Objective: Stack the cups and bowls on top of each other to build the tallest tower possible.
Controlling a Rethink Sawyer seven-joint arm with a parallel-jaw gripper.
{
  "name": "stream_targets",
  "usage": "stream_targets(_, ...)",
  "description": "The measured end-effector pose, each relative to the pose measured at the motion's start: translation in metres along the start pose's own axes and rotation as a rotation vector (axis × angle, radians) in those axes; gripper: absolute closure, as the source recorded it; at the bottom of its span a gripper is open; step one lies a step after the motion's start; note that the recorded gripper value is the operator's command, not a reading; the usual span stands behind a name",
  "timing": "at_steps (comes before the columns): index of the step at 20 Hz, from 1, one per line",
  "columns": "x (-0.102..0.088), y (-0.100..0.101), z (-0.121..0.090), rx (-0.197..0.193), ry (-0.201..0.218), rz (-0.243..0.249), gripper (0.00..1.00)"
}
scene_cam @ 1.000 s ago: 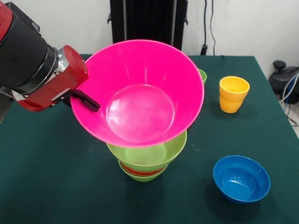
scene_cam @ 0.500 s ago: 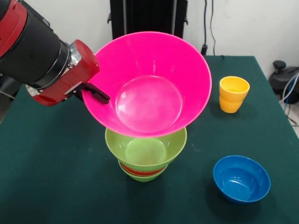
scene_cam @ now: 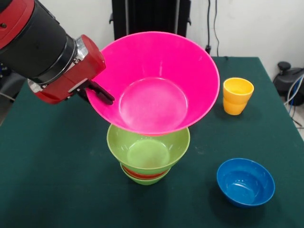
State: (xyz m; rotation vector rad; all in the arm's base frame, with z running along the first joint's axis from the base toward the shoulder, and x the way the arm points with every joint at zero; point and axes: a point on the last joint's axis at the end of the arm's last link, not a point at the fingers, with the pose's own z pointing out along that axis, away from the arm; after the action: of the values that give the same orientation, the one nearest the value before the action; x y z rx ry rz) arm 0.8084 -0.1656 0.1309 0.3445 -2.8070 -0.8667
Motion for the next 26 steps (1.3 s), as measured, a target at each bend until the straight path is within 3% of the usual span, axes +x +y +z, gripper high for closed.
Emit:
stream_targets(11, -0.008, 0.001, -0.006, -0.009, -0.090, -0.008, 1.00)
stream_targets(26, -0.015, 0.008, -0.001, -0.011, -0.134, -0.025, 1.00)
